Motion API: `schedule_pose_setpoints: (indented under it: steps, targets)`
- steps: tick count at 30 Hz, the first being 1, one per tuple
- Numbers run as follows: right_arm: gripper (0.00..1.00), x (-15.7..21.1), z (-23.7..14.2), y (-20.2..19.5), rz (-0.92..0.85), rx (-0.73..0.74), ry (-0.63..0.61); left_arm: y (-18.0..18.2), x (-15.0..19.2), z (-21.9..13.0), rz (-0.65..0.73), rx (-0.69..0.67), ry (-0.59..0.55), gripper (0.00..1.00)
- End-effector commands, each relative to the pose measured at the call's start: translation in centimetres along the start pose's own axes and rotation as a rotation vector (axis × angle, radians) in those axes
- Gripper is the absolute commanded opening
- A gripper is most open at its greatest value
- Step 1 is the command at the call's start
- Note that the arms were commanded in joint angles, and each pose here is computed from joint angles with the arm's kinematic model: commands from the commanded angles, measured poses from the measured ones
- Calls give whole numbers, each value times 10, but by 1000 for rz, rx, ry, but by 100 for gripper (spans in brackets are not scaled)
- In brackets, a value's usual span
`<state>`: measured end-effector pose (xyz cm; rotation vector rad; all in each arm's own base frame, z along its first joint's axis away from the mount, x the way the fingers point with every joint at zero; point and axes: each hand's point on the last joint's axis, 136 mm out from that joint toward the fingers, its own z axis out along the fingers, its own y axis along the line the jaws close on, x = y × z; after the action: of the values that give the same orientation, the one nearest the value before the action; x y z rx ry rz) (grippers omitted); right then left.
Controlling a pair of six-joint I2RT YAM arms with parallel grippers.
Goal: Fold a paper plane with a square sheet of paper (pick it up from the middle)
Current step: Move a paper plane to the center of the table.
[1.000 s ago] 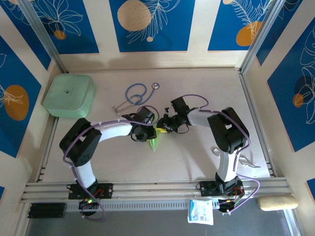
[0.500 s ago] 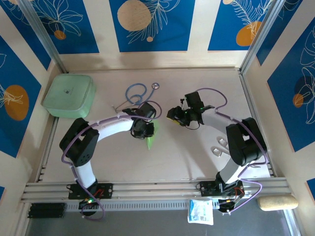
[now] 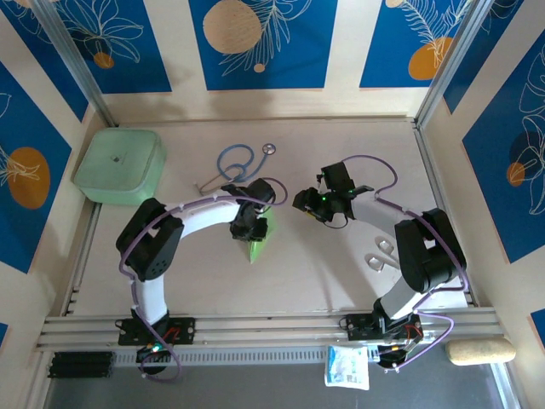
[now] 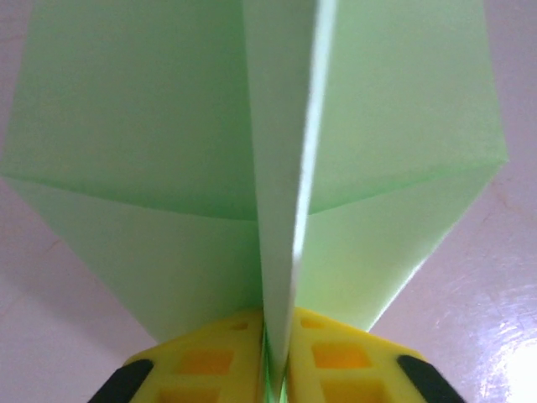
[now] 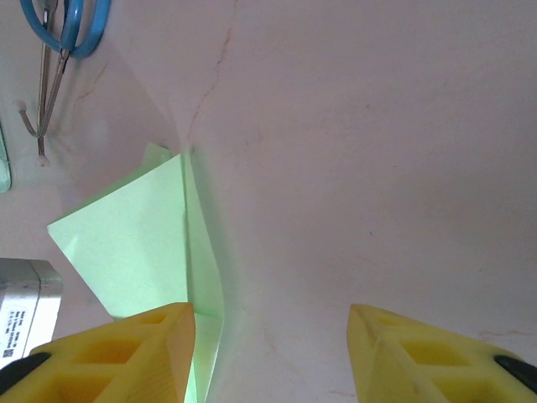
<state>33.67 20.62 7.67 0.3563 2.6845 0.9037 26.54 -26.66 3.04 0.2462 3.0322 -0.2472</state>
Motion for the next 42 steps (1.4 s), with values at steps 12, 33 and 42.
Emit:
schedule_pose_setpoints:
  steps: [12, 33, 42]
  targets:
    - [51, 4, 0, -3, 9, 2, 23, -1, 6, 13, -10, -54, 38, 20]
    - [65, -27, -45, -11, -91, 58, -159, -21, -84, -32, 8, -66, -229, 4]
    - [71, -44, -71, -23, -107, 40, -226, -28, -131, -5, -10, -80, -195, 5]
